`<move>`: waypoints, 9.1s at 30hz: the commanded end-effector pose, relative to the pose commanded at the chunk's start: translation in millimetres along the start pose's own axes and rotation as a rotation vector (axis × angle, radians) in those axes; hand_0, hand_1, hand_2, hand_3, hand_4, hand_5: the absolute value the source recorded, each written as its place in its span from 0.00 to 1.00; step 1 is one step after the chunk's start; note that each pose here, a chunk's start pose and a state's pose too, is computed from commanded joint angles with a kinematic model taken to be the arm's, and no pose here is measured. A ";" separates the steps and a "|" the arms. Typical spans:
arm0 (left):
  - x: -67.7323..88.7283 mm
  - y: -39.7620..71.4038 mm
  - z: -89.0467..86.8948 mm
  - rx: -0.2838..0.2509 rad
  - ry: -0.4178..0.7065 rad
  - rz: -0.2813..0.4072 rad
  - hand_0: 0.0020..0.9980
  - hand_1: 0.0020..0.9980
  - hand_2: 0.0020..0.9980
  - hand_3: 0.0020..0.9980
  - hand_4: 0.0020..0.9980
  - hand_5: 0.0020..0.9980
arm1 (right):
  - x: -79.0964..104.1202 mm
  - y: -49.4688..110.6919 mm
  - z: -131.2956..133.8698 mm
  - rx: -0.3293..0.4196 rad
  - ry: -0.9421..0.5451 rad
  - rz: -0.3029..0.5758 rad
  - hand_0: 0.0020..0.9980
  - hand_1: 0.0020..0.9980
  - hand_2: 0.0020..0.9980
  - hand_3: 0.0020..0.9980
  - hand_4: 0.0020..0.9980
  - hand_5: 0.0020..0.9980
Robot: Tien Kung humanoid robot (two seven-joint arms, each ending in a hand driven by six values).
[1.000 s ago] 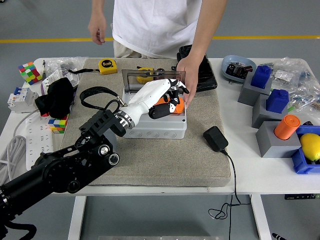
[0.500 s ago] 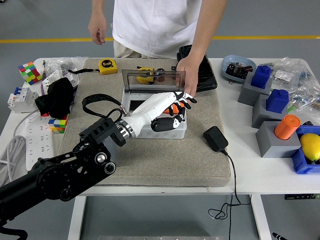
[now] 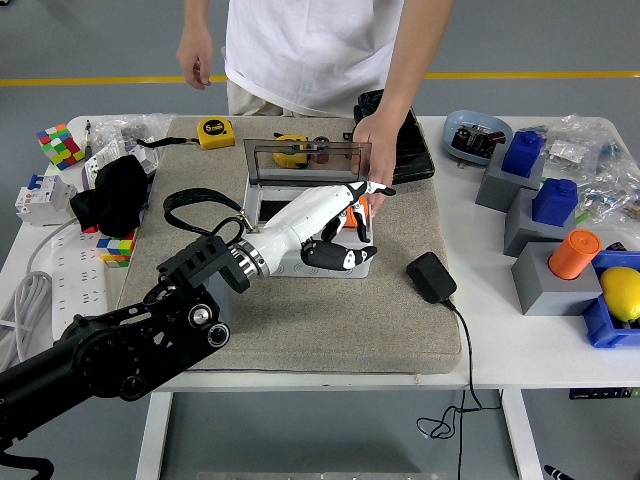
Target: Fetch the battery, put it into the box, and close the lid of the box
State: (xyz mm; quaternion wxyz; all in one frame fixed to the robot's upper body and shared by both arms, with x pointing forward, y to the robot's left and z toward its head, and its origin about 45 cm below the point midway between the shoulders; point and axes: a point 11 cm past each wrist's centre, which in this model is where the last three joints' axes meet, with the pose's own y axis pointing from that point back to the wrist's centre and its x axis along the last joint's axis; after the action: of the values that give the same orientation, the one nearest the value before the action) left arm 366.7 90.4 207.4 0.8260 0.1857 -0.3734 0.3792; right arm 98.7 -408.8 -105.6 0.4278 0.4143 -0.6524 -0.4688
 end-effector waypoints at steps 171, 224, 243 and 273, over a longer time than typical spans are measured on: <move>78.5 88.9 -84.9 0.268 0.151 0.320 0.69 0.79 0.81 0.79 1.00 0.67 | 11.2 0.8 -0.6 0.005 -0.019 0.016 0.65 0.67 0.69 0.58 0.96 0.54; 122.0 136.0 -93.6 0.206 0.348 0.524 0.68 0.76 0.78 0.77 1.00 0.63 | 7.7 -0.5 14.4 -0.036 -0.027 0.029 0.66 0.69 0.70 0.58 0.96 0.55; 129.3 139.3 -90.5 0.196 0.348 0.543 0.68 0.76 0.78 0.77 1.00 0.63 | 4.3 -0.2 7.8 -0.029 -0.013 0.020 0.66 0.69 0.70 0.58 0.96 0.55; 118.3 155.8 -98.5 0.259 0.327 0.479 0.68 0.76 0.78 0.77 1.00 0.63 | 1.1 -1.6 25.4 -0.058 -0.029 0.024 0.66 0.70 0.69 0.57 0.95 0.55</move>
State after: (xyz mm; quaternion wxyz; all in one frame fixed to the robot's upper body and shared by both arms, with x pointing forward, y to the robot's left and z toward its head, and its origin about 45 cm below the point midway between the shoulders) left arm 345.7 306.4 236.5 0.7318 0.1326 -0.2176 0.6321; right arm 74.6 -403.7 -111.8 0.4358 0.3869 -0.6495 -0.4883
